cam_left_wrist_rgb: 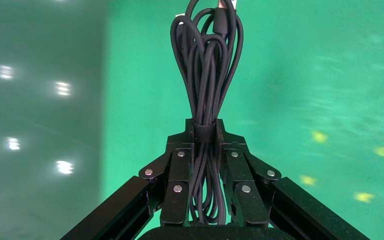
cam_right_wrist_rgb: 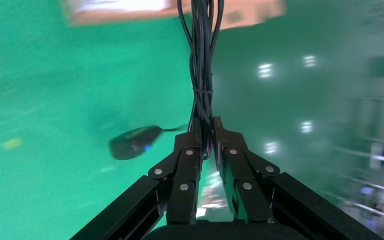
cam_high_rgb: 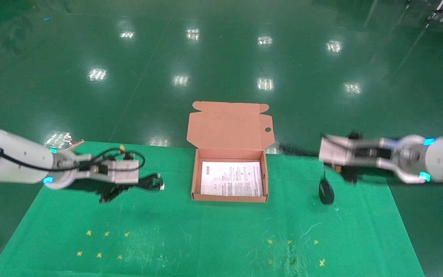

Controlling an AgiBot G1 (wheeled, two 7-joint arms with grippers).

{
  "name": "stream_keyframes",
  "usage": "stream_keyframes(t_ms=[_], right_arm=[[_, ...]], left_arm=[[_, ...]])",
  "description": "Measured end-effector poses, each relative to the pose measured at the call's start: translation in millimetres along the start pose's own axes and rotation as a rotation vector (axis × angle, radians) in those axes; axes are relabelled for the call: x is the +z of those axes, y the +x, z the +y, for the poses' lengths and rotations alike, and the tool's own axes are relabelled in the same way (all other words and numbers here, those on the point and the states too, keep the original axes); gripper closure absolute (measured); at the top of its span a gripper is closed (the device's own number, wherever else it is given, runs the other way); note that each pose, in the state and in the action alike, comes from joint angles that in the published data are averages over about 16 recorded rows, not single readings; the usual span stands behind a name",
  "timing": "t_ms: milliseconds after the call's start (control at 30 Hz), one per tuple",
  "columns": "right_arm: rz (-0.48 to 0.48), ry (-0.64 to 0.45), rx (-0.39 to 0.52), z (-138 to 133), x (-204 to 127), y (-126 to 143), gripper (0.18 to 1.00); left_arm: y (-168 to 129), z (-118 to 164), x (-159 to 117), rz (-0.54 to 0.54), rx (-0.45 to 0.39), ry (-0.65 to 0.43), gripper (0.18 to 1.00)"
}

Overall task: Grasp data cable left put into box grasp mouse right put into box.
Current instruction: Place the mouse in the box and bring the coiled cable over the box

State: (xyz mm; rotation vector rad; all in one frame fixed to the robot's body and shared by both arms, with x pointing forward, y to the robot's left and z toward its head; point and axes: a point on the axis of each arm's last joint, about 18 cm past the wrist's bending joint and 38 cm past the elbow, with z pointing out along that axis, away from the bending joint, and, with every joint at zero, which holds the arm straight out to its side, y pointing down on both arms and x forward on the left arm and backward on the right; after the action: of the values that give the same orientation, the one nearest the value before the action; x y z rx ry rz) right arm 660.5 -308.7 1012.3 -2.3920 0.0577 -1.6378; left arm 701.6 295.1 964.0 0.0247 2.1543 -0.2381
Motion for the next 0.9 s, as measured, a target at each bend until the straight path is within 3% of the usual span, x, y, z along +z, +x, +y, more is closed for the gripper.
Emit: stream_keyframes(t_ms=[233, 467, 667, 900], right_arm=[[0.161, 0.107, -0.021, -52.9, -13.6, 59.9, 0.961], [0.259, 0.233, -0.065, -119.6, -13.8, 103.6, 0.961], [0.294, 0.304, -0.094, -161.5, -8.7, 125.5, 0.961], [0.305, 0.351, -0.106, -183.8, -4.7, 136.9, 0.961]], left_arm=[[-48.6, -30.3, -28.4, -0.152, 0.035, 0.034, 0.928], [-92.7, -61.4, -51.7, -0.285, 0.058, 0.064, 0.928], [-119.1, -78.5, -64.7, -0.362, 0.063, 0.069, 0.929], [-136.4, -86.5, -74.2, -0.417, 0.064, 0.058, 0.929]])
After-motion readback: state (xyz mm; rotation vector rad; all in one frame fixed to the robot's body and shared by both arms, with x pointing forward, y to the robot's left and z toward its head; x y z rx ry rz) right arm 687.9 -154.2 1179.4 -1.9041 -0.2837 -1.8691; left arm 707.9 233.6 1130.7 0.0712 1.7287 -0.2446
